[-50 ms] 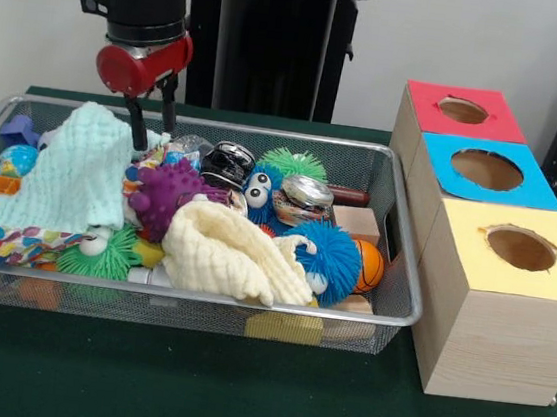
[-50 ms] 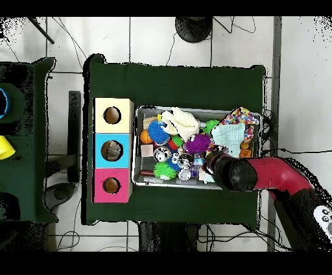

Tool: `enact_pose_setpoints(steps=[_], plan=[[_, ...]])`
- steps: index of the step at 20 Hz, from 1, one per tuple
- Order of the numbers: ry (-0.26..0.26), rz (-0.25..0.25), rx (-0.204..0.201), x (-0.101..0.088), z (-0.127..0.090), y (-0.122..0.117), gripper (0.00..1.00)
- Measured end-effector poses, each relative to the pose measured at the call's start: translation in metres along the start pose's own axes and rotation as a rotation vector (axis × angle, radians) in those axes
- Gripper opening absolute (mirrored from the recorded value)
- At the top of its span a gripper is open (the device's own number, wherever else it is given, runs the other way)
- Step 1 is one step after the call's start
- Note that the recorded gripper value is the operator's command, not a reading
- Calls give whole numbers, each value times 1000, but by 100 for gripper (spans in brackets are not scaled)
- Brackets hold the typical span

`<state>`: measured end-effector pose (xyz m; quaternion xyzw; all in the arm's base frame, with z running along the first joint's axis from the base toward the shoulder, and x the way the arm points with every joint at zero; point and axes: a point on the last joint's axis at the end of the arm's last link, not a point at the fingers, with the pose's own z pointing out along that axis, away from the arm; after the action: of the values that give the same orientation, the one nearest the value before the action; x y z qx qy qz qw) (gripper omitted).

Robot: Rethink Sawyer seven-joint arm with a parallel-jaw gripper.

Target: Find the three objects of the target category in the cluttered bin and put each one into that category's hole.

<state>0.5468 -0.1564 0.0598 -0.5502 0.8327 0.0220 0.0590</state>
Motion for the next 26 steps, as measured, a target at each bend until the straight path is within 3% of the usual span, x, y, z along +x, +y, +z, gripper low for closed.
enact_pose_setpoints(steps=[12,26], plan=[[-31,-77,7,-6,32,41,100],[-16,-126,-5,-24,45,60,100]])
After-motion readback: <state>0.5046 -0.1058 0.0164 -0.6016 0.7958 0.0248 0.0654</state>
